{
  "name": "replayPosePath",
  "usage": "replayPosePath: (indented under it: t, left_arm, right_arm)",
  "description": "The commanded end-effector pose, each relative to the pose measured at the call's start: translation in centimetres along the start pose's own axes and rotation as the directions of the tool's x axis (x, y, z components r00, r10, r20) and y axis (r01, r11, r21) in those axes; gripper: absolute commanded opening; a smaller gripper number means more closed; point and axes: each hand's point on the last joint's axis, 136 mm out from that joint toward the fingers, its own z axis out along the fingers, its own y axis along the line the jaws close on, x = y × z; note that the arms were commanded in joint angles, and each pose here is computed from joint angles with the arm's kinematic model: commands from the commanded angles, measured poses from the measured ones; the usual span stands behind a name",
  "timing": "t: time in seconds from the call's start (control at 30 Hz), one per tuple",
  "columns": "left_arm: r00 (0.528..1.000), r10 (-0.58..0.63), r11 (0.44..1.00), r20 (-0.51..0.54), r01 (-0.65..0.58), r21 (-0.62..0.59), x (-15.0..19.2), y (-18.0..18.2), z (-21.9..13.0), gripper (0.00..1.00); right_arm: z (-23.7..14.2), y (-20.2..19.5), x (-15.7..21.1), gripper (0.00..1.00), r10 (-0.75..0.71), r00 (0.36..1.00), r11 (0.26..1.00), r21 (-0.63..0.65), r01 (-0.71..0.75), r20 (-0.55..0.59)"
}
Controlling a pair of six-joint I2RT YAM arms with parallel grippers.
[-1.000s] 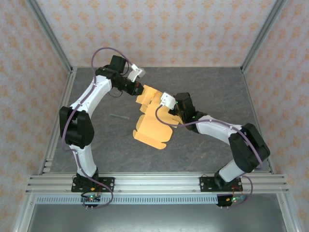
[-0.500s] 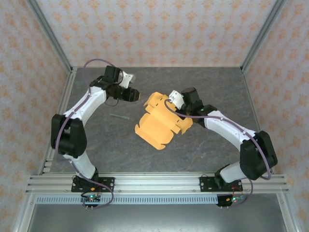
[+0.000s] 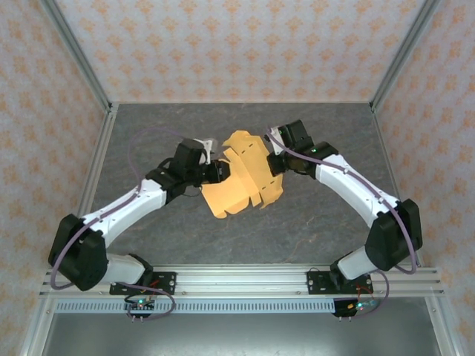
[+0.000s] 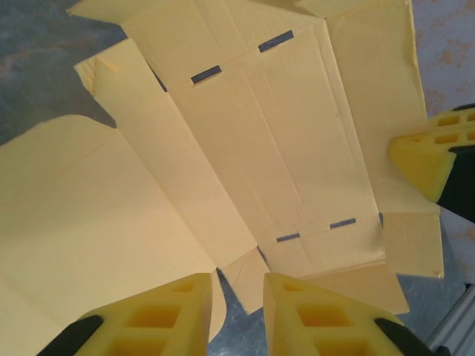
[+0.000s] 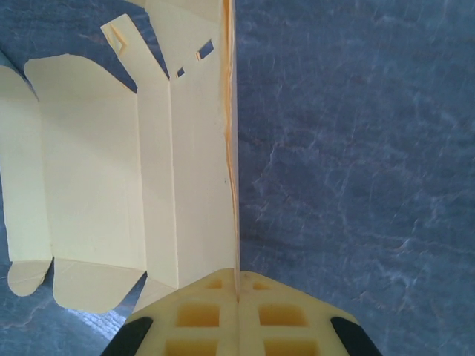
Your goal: Fold the paper box
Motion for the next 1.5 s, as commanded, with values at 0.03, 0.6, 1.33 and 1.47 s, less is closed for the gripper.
replayPosePath:
  t: [0.03,0.6,1.33,1.47]
  left_arm:
    - [0.994,-0.087,0.996,0.071,0.084,0.035,-1.1,-0.5,3.9,0.16]
    - [0.989,-0.128,0.992,-0.067,0.127,-0.022,1.1,1.7,13.2,0.03]
    - [0.982,-0.134,0.980,-0.133,0.111,-0.165,5.2,4.4,13.8,0.00]
    - [0.979,-0.141,0.974,-0.148,0.111,-0.199,6.2,5.6,14.4,0.00]
  right_arm:
    - [0.4,-0.1,1.1,0.00,0.100,0.993,0.995,-0.009,-0.100,-0.061]
    - [2.8,-1.7,2.1,0.00,0.085,0.986,0.995,0.069,-0.076,-0.140]
    - [3.2,-2.4,1.4,0.00,0.077,0.987,0.993,0.101,-0.063,-0.143]
    - [3.3,-2.4,1.3,0.00,0.075,0.987,0.993,0.099,-0.061,-0.143]
